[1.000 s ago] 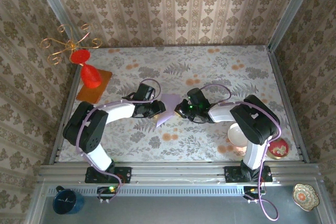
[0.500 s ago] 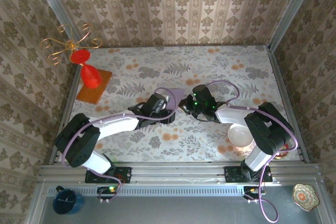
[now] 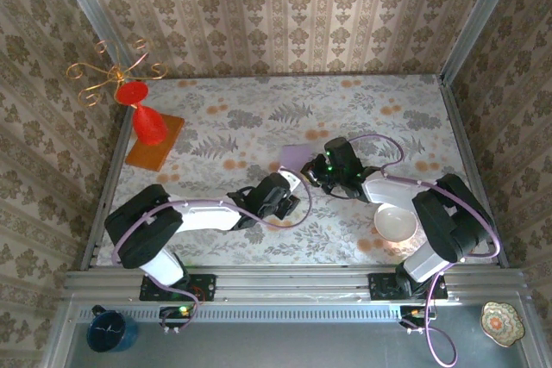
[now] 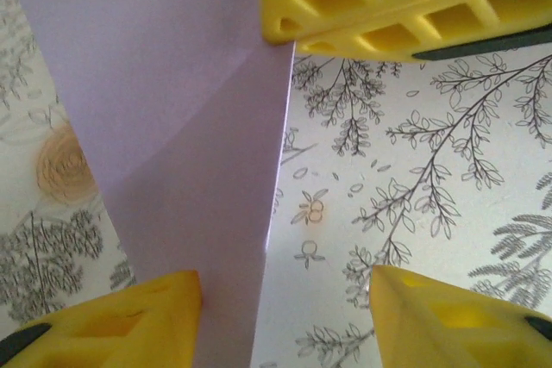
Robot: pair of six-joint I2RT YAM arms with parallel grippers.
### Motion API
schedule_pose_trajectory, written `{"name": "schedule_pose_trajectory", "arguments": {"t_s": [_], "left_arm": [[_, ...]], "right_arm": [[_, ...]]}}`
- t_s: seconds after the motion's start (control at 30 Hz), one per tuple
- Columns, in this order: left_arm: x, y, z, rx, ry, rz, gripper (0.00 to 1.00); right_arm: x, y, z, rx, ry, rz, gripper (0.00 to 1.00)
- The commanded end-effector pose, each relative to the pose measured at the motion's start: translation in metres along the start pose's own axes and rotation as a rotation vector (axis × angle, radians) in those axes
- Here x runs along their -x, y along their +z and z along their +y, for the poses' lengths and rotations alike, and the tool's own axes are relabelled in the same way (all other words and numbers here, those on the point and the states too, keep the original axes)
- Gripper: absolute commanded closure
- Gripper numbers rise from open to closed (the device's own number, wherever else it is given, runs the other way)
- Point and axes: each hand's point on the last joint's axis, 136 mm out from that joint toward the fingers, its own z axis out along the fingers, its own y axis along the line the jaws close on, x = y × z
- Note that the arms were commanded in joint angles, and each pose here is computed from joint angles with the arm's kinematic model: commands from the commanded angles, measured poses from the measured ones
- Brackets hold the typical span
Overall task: Fold a paper plane with a square sheet of paper (pick it up from the middle)
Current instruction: Fold the wing for the fifth time at the center of the table.
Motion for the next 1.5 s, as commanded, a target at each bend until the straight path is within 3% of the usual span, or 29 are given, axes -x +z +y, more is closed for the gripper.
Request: {"name": "schedule_pose_trajectory", "arguments": {"t_s": [0.0, 0.87, 0.93, 1.17, 1.33, 1.47], "left_arm": [[0.015, 0.005, 0.004, 0.053, 0.107, -0.081, 0.48], [0.000, 0.018, 0.001, 0.071, 0.162, -0.094, 0.73], [-0.002, 0.019, 0.000, 0.063, 0.160, -0.091, 0.76], [-0.011, 0.022, -0.004, 0.020, 0.121, -0.072, 0.85], [-0.015, 0.023, -0.006, -0.037, 0.054, -0.068, 0.87], [-0.021, 0.024, -0.008, -0.118, -0.038, -0.050, 0.88]], "right_arm": [[-0.002, -0.005, -0.009, -0.015, 0.040, 0.011, 0.99], [0.001, -0.011, -0.020, -0.032, 0.086, 0.026, 0.97], [0.001, -0.011, -0.022, -0.037, 0.088, 0.027, 0.91], [0.006, -0.018, -0.029, -0.070, 0.070, 0.014, 0.56], [0.020, -0.031, -0.034, -0.095, 0.030, -0.044, 0.44], [0.032, -0.043, -0.039, -0.110, 0.012, -0.091, 0.42]]}}
